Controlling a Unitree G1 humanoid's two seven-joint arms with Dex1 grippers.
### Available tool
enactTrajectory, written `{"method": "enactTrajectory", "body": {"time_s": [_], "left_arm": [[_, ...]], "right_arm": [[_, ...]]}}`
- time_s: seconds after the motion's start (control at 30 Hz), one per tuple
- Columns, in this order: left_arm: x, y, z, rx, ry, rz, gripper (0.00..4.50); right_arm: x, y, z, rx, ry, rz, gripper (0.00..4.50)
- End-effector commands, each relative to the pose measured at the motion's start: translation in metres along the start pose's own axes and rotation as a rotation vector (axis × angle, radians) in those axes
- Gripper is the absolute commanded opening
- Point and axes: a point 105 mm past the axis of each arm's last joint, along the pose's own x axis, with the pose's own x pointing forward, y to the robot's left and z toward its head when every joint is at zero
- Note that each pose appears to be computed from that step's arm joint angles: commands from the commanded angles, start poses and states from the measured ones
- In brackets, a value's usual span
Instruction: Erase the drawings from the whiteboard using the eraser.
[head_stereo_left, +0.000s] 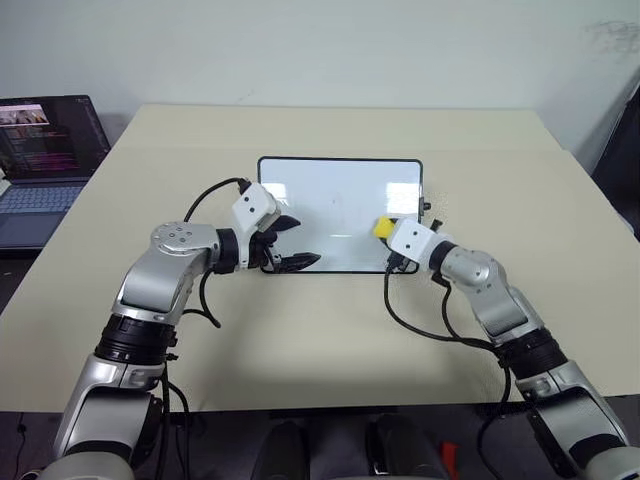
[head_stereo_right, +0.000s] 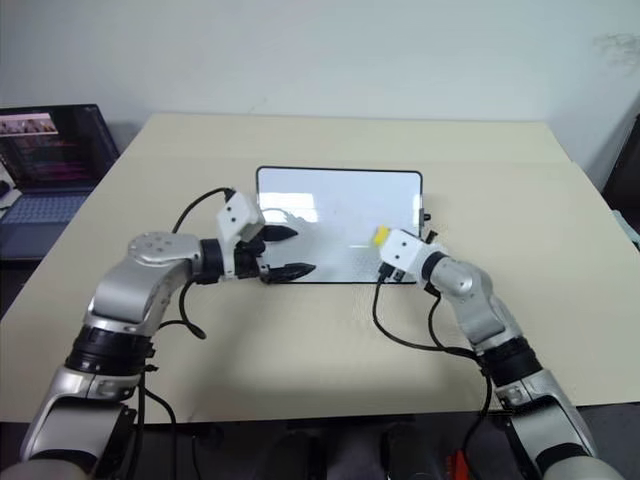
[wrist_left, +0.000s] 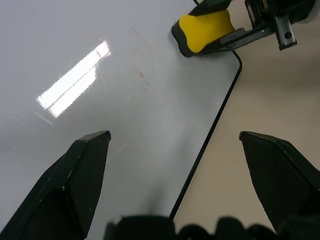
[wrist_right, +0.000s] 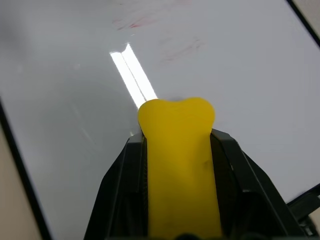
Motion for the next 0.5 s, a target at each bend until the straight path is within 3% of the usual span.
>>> {"method": "enactTrajectory", "body": {"time_s": [0.03,0.2,0.5], "left_arm": [[-0.005,0.001,0.012,0.030,-0.035,0.008,4.50],[-0.004,0.001,0.013,0.031,-0.038,0.005,4.50],[-0.001,-0.016,0.025,0.101,-0.075,-0.085,4.50]], "right_arm": [[-0.002,0.006,-0.012,-0.048,0.040,0.038,1.31],[-0.003,0.008,-0.003,-0.068,-0.009,0.045,1.31],[-0.040,-0.017,0.043,0.142,-0.163,-0.116,1.31]]}}
